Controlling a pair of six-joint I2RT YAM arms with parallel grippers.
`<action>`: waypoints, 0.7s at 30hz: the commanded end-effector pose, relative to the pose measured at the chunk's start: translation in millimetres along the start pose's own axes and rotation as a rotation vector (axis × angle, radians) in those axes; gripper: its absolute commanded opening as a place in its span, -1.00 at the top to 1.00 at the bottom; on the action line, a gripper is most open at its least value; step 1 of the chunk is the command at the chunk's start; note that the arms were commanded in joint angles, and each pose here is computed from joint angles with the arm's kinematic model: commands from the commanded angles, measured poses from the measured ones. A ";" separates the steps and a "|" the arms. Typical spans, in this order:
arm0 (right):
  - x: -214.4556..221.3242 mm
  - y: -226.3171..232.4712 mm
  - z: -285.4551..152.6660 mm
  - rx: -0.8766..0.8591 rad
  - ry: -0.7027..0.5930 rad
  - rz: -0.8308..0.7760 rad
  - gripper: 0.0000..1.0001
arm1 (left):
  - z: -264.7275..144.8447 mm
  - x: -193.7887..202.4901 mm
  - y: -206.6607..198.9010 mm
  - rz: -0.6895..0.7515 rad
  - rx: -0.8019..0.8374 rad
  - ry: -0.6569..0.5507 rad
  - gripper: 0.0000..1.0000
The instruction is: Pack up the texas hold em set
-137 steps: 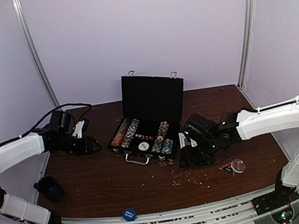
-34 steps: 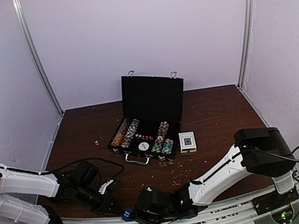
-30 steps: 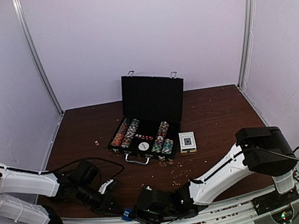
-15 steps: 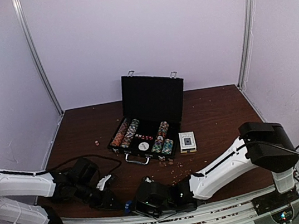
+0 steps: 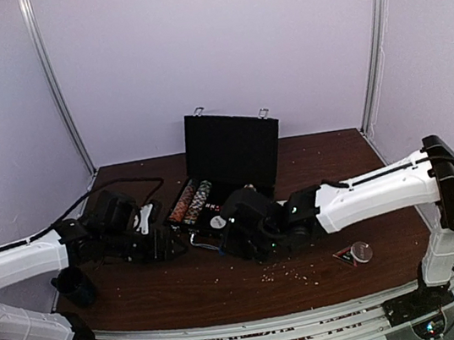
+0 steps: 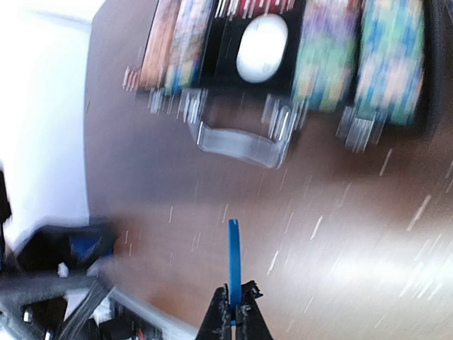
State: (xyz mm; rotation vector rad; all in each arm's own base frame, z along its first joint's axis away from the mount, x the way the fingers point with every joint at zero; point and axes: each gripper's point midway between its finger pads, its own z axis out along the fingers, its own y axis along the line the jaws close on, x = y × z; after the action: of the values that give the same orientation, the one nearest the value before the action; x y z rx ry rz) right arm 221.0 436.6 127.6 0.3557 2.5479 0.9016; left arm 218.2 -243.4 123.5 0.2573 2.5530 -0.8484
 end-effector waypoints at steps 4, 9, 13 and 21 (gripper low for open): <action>-131.0 -20.4 21.2 0.107 -0.046 -0.104 1.00 | -39.9 -99.5 59.1 -0.124 -0.134 -0.318 -0.65; -199.7 -8.9 50.5 0.081 -0.026 -0.141 1.00 | -64.3 -142.0 75.6 -0.119 -0.205 -0.438 -0.68; -220.6 -9.3 75.3 0.034 0.034 -0.149 1.00 | -68.5 -153.5 88.1 -0.132 -0.290 -0.453 -0.67; -205.4 -18.5 117.1 -0.036 0.172 -0.134 1.00 | -66.1 -148.4 101.0 -0.251 -0.321 -0.464 -0.67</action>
State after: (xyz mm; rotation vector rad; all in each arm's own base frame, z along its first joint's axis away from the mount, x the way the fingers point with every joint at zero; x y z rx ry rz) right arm 464.5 392.7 100.5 0.1855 2.6247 0.8630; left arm 352.4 -136.8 183.2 -0.2380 2.2800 -0.5023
